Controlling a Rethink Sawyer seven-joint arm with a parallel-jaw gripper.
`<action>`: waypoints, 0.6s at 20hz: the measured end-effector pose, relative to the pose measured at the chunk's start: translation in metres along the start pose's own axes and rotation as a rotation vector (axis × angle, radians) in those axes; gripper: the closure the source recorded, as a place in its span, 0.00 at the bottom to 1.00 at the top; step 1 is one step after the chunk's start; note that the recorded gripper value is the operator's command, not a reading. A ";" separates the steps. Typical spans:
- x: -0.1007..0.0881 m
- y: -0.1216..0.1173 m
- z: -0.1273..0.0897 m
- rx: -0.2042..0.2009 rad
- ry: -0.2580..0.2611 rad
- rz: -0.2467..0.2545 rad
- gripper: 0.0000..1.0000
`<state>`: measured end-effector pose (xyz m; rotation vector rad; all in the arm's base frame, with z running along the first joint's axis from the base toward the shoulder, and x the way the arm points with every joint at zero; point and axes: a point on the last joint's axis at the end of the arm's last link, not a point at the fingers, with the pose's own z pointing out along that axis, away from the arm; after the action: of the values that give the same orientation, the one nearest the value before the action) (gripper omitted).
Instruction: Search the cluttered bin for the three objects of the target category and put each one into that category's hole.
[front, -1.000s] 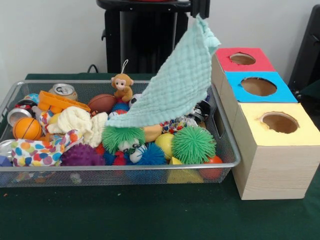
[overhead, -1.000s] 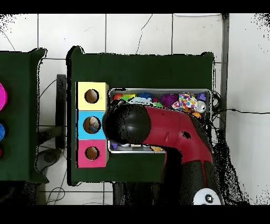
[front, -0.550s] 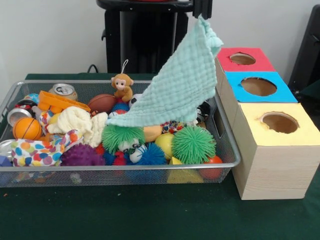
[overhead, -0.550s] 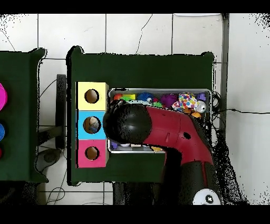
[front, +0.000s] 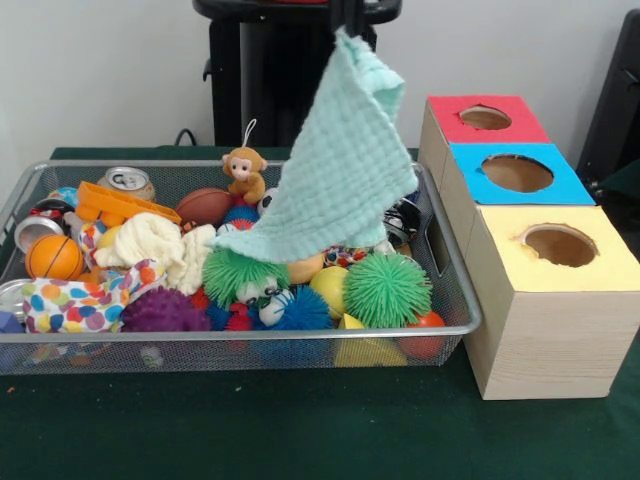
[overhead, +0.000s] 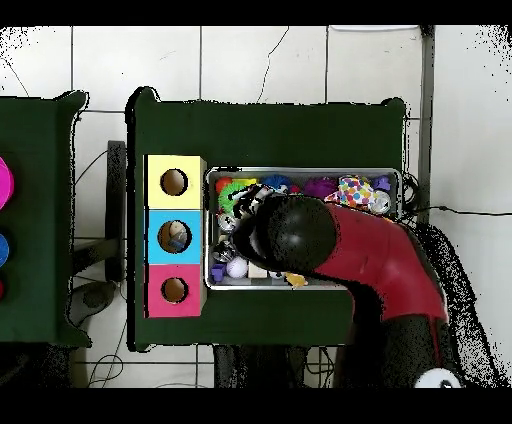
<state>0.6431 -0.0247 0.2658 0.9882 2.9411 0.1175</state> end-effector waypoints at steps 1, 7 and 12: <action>-0.006 -0.009 -0.001 0.000 -0.001 0.016 1.00; -0.053 -0.086 0.001 0.010 -0.006 0.147 1.00; -0.078 -0.141 0.015 0.035 0.000 0.209 1.00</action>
<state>0.6212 -0.1824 0.2401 1.2982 2.8412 0.0717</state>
